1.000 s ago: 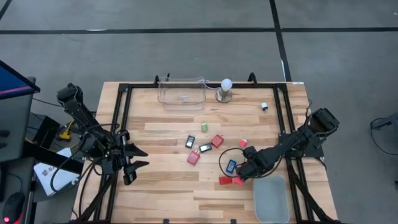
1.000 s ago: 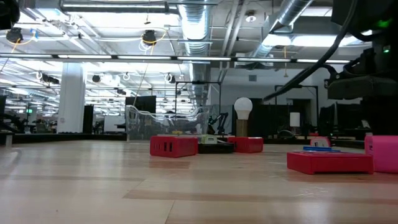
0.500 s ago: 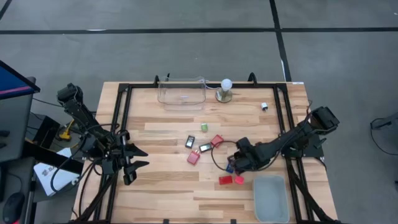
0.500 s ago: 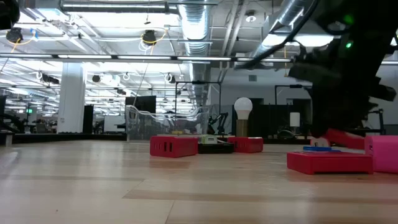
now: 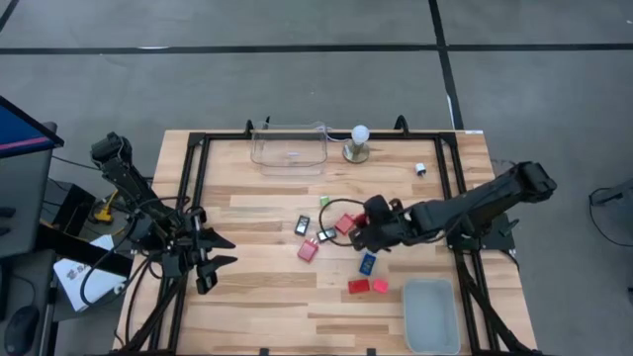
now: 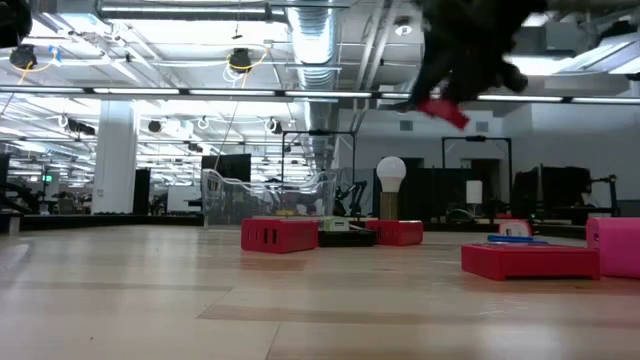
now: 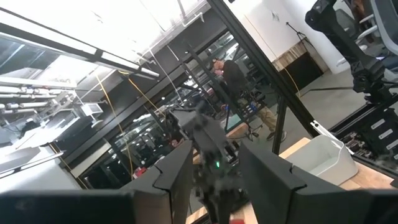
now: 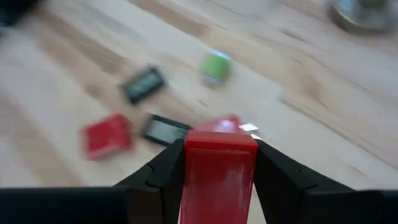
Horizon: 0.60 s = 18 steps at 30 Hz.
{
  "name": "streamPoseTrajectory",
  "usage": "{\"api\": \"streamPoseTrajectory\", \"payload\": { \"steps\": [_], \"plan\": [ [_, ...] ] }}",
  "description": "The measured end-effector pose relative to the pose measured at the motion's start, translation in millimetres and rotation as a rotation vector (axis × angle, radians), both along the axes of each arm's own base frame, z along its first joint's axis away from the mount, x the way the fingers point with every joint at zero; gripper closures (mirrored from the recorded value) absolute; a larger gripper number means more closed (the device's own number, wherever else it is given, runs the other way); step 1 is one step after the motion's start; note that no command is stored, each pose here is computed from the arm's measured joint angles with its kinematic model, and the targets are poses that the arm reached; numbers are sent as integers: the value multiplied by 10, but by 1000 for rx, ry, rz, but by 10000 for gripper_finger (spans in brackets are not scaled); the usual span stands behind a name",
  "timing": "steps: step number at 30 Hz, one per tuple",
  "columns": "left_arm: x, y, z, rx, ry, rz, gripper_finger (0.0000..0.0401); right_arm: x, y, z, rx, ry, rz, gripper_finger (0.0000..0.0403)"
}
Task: Pick & Place Office items
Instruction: Put the right red digital clock into the gray bin
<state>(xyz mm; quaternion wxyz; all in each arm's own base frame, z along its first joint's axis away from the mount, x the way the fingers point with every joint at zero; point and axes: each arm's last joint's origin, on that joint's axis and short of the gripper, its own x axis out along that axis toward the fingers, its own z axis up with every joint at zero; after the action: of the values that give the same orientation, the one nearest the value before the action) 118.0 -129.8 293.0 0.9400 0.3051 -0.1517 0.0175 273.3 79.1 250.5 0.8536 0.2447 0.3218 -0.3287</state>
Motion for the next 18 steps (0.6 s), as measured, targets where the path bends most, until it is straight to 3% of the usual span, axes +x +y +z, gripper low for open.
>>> {"api": "streamPoseTrajectory", "payload": {
  "steps": [4, 9, 18],
  "plan": [
    [0, 0, 0, 0, 0, 0, 272, -24, 159, 178, 13, -40, 99, 244],
    [0, 0, 0, 0, 0, 0, 272, -159, 476, 224, 152, -48, 188, 247],
    [0, 0, 0, -22, 1, -7, 272, -561, 1220, 177, 450, -138, 160, 246]
  ]
}}
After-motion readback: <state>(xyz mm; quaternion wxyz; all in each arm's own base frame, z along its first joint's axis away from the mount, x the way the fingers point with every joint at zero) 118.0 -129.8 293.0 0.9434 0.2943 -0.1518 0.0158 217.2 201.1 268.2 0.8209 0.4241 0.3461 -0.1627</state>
